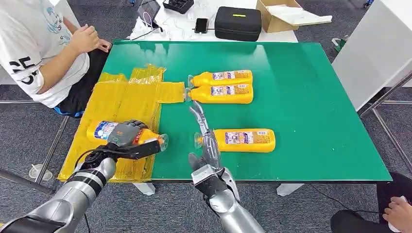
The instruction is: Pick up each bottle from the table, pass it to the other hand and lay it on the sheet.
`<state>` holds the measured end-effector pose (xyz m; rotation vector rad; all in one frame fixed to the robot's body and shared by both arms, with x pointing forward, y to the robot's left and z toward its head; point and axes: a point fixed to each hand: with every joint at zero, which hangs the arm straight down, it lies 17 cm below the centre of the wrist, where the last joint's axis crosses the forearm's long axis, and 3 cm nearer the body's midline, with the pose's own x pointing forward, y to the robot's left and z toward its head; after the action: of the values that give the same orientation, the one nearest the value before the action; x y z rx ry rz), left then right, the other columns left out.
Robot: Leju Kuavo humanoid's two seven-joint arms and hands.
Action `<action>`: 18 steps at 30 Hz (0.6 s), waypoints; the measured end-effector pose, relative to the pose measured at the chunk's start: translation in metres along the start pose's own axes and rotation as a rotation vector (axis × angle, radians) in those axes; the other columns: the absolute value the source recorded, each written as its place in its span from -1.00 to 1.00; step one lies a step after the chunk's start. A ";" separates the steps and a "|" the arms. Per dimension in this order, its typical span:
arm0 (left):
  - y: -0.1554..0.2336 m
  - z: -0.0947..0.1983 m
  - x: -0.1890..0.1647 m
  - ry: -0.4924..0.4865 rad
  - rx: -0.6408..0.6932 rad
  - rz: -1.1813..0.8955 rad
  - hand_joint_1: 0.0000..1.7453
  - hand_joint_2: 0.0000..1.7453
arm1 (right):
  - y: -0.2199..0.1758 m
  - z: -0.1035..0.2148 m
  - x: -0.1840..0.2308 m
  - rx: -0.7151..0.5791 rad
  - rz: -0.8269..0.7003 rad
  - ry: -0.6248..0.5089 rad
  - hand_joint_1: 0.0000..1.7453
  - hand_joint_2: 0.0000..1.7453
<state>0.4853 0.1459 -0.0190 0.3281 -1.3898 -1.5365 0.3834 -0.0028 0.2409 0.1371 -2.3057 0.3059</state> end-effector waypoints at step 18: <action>-0.005 0.004 0.016 -0.071 -0.060 0.244 -1.00 1.00 | 0.013 0.006 -0.013 0.038 -0.023 0.042 -1.00 1.00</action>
<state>0.4721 0.1349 -0.0160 0.0641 -1.3808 -1.3957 0.3857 0.0085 0.2251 0.1749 -2.2559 0.3377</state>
